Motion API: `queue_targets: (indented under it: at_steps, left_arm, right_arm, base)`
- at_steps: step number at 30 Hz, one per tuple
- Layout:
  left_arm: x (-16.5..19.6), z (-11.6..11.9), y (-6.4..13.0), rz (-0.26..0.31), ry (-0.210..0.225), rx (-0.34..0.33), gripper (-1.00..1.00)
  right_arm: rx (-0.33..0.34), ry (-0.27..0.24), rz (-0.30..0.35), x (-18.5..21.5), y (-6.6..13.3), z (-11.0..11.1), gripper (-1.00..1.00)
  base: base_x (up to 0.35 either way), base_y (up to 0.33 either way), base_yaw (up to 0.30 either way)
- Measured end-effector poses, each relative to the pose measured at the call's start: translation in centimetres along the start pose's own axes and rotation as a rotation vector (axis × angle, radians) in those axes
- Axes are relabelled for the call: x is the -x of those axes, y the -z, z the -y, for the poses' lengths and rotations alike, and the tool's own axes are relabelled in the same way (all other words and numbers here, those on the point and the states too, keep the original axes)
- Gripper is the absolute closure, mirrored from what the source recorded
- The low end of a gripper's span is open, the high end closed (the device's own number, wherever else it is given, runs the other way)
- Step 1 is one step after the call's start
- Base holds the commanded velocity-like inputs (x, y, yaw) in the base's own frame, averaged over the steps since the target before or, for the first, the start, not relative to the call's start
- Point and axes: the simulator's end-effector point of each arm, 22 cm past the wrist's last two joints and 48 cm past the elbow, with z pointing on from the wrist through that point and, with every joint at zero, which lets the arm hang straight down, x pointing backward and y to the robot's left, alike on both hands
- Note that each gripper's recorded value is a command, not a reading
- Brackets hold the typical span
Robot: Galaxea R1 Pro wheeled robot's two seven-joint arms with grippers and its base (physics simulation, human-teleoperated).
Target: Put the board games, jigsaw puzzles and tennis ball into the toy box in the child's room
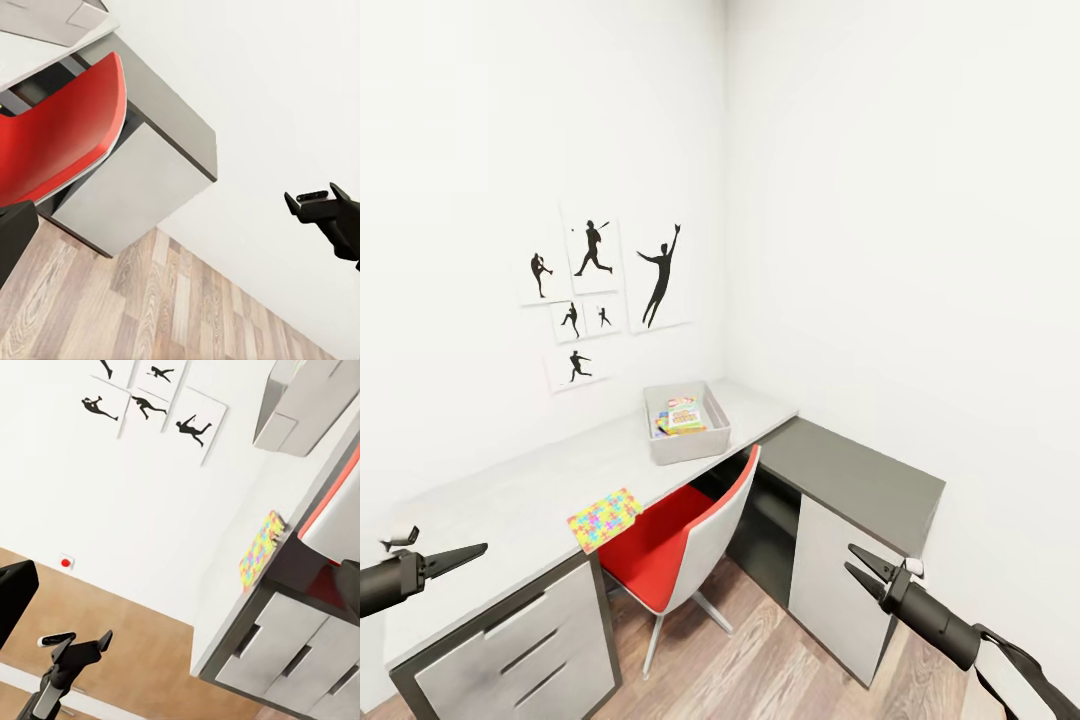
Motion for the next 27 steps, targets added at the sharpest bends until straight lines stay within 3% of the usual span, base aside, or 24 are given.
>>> queue_targets:
  at_steps: [14,27]
  left_arm:
    - [-0.01,-0.01,0.01,0.0,0.0,0.0,-1.0]
    - [0.01,-0.01,0.02,0.001,0.001,0.0,-1.0]
  right_arm:
    - [0.0,0.0,0.0,-0.03,-0.02,0.0,-1.0]
    - [0.001,0.002,-0.002,-0.03,-0.09,-0.08,-1.0]
  base:
    - [0.0,-0.001,0.004]
    - [0.0,-0.164,0.22]
